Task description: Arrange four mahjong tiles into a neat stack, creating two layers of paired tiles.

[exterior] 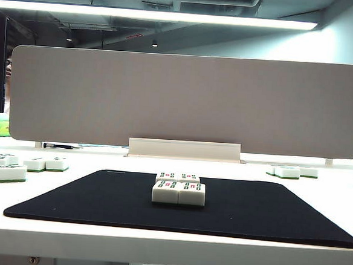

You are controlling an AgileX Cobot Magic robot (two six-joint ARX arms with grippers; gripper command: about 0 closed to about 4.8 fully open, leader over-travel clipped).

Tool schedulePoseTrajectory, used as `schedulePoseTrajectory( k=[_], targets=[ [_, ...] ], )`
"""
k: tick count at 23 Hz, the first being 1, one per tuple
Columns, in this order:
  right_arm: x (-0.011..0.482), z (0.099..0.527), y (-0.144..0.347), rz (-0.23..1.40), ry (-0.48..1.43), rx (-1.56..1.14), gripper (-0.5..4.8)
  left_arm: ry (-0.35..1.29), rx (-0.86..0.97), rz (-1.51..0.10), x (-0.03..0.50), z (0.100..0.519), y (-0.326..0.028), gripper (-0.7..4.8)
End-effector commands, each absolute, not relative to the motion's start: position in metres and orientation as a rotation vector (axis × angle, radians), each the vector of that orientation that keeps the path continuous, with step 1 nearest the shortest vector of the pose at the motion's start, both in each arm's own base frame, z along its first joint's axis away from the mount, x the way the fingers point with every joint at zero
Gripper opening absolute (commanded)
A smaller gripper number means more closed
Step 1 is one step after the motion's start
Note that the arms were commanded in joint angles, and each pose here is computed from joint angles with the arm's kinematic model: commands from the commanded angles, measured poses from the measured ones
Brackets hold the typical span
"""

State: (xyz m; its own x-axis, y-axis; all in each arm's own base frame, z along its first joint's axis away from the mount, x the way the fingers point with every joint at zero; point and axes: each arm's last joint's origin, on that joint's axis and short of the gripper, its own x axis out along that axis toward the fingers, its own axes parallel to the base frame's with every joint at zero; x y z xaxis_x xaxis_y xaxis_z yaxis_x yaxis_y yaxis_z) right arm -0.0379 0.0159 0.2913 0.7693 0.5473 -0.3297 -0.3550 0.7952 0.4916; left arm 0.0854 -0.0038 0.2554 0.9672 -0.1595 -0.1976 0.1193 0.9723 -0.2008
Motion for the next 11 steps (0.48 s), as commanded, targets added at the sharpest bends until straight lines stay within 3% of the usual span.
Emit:
schedulePoseTrajectory(
  k=[1, 7, 11],
  targets=[
    [-0.04, 0.292, 0.016, 0.512, 0.461, 0.412, -0.01, 0.216, -0.189, -0.156, 0.09, 0.272, -0.004, -0.05],
    [-0.04, 0.292, 0.016, 0.51, 0.46, 0.412, -0.02, 0.249, -0.193, -0.162, 0.104, 0.303, -0.004, -0.05],
    [-0.04, 0.292, 0.016, 0.51, 0.461, 0.412, -0.02, 0.326, -0.218, -0.257, 0.125, 0.325, -0.007, -0.05]
  ],
)
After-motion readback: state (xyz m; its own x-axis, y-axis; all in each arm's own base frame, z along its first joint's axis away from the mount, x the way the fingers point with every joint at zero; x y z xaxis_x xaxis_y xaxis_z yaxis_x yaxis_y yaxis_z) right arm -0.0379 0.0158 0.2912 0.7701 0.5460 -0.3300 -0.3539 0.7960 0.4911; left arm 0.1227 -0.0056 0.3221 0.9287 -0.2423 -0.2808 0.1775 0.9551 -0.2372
